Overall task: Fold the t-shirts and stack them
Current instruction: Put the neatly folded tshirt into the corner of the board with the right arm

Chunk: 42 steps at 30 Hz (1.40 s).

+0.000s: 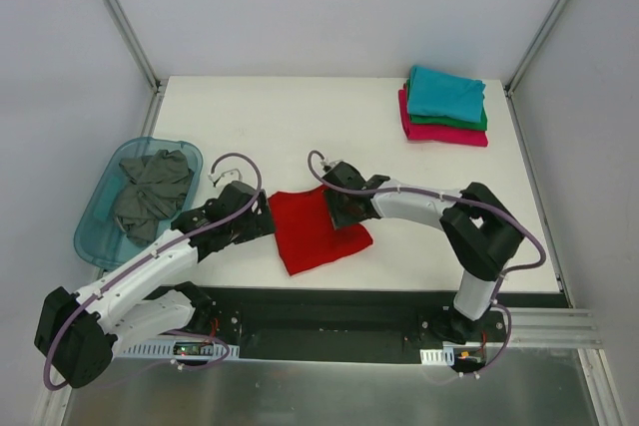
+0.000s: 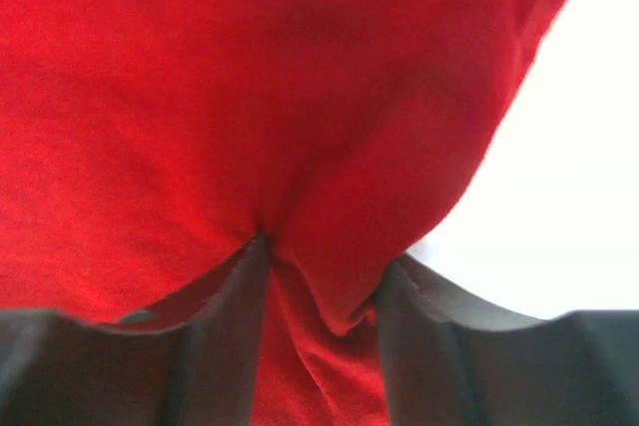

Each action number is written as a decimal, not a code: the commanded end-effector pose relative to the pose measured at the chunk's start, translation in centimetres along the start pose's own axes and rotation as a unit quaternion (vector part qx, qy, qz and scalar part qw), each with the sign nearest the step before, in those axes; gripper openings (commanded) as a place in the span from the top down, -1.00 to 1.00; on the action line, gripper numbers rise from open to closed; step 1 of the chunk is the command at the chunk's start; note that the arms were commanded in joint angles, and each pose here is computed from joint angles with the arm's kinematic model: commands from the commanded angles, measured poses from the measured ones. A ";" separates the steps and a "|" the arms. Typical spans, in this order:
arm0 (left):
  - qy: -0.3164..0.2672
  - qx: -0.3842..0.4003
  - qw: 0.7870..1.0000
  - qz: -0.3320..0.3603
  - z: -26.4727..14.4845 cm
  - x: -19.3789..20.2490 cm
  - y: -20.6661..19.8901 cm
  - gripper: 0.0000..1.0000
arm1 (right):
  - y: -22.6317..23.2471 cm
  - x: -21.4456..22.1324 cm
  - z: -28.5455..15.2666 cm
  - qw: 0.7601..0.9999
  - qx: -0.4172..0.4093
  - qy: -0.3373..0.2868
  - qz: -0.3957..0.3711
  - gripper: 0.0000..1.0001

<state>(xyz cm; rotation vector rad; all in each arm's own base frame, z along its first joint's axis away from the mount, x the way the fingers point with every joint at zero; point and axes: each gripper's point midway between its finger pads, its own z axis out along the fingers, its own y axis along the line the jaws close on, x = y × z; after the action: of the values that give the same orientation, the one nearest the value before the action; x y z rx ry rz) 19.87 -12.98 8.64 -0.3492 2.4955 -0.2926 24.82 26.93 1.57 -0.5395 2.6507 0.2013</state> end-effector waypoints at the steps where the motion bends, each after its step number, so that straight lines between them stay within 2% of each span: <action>1: -0.022 -0.016 1.000 0.001 0.3 -0.5 0.9 -0.98 | -0.1 4.5 3.2 0.996 0.040 0.082 -0.004 0.23; 5: -0.029 -0.018 0.999 -0.005 0.2 -0.5 1.3 -0.98 | -0.1 2.8 3.1 0.995 0.066 0.068 -0.019 0.83; 7: -0.038 -0.017 0.999 -0.005 0.0 -0.7 1.4 -0.98 | -0.6 0.8 2.4 0.994 0.088 0.050 -0.041 0.98; 12: -0.064 -0.014 0.998 -0.014 -0.5 -1.2 2.0 -0.98 | -3.3 -6.5 -2.0 0.973 0.190 -0.022 -0.127 0.98; 18: -0.092 -0.025 0.995 -0.017 -0.9 -1.9 2.9 -0.98 | -7.5 -13.0 -6.4 0.918 0.338 -0.082 -0.189 0.99; 22: -0.101 -0.024 0.994 -0.022 -1.1 -2.1 3.0 -0.98 | -9.6 -15.9 -7.0 0.906 0.376 -0.114 -0.159 0.99; 24: -0.103 -0.031 0.994 -0.021 -0.9 -2.1 3.3 -0.98 | -10.8 -17.7 -7.3 0.890 0.408 -0.156 -0.129 0.99; 26: -0.108 -0.039 0.993 -0.020 -0.9 -2.3 3.6 -0.98 | -11.9 -19.3 -7.6 0.873 0.433 -0.178 -0.135 0.98; 28: -0.109 -0.049 0.993 -0.017 -0.7 -2.4 3.9 -0.98 | -13.0 -20.9 -7.6 0.862 0.448 -0.183 -0.148 0.98; 33: -0.107 -0.061 0.992 -0.015 -0.5 -2.6 4.0 -0.98 | -16.5 -24.8 -7.1 0.858 0.459 -0.183 -0.143 0.99; 42: -0.099 -0.081 0.992 -0.007 0.0 -2.9 4.1 -0.98 | -22.8 -32.7 -7.3 0.813 0.517 -0.220 -0.154 0.98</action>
<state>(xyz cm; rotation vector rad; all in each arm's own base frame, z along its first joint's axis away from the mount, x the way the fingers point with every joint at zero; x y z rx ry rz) 20.55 -8.90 8.15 -0.4243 2.3595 -0.1022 54.81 16.43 15.77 -0.5063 1.9350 -0.9802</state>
